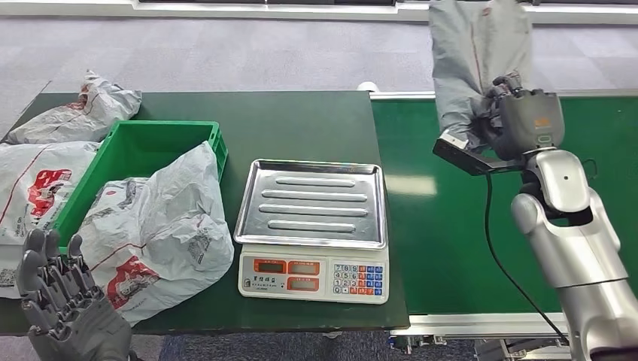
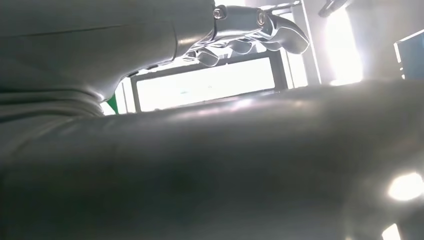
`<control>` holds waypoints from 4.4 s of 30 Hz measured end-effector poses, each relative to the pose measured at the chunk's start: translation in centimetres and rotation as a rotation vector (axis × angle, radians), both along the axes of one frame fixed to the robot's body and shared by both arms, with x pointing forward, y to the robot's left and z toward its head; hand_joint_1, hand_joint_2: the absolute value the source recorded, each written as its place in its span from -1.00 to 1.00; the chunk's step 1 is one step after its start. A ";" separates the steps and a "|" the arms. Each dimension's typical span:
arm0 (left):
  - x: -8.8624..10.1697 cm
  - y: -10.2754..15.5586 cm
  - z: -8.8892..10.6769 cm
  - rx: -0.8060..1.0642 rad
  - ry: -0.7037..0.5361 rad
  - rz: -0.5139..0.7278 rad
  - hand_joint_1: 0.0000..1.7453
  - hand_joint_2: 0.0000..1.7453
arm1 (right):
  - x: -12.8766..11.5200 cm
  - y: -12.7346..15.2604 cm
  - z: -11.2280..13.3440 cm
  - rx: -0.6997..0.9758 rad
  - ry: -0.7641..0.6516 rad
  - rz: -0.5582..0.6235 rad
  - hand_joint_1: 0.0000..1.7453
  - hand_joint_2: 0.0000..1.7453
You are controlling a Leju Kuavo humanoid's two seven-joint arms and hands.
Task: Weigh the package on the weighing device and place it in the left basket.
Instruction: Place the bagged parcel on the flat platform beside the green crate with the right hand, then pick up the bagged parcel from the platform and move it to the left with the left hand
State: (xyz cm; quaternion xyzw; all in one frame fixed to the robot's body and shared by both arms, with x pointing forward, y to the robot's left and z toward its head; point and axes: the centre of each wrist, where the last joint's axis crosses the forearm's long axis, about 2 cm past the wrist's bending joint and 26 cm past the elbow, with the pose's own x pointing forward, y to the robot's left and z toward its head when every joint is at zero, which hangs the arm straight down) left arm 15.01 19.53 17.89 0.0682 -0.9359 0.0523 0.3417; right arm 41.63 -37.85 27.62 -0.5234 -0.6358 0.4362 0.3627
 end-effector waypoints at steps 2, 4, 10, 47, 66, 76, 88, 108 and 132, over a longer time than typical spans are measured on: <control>0.4 0.0 0.3 -0.007 -0.014 -0.007 -1.00 -1.00 | 2.4 4.3 1.2 0.064 0.024 0.168 1.00 1.00; 1.0 -0.1 0.6 -0.016 -0.033 -0.010 -1.00 -1.00 | 4.0 10.4 2.1 0.131 0.052 0.347 1.00 1.00; 1.9 -0.3 1.1 -0.021 -0.061 -0.004 -1.00 -1.00 | 1.7 26.3 0.8 0.312 0.239 0.759 1.00 1.00; 0.4 0.5 1.3 -0.018 -0.058 0.063 -1.00 -1.00 | -12.3 20.2 -13.0 0.053 0.188 0.431 1.00 1.00; 0.8 0.6 1.0 0.025 -0.059 0.069 -1.00 -1.00 | -14.3 16.5 -15.2 0.072 0.312 0.253 -1.00 -1.00; 1.2 0.5 0.9 0.065 -0.073 0.153 -1.00 -1.00 | -13.7 13.5 -14.6 0.081 0.270 0.182 -1.00 -1.00; 2.8 0.1 0.8 -0.008 -0.066 0.192 -1.00 -1.00 | -13.4 9.6 -10.4 0.119 0.044 0.174 -1.00 -1.00; 7.3 1.3 0.6 0.546 0.068 0.333 -1.00 1.00 | -23.7 0.4 -5.7 0.191 -0.357 0.088 -1.00 1.00; 20.4 12.6 3.5 1.281 0.442 -0.153 -1.00 1.00 | -27.2 -5.6 -2.5 0.210 -0.273 0.054 -1.00 1.00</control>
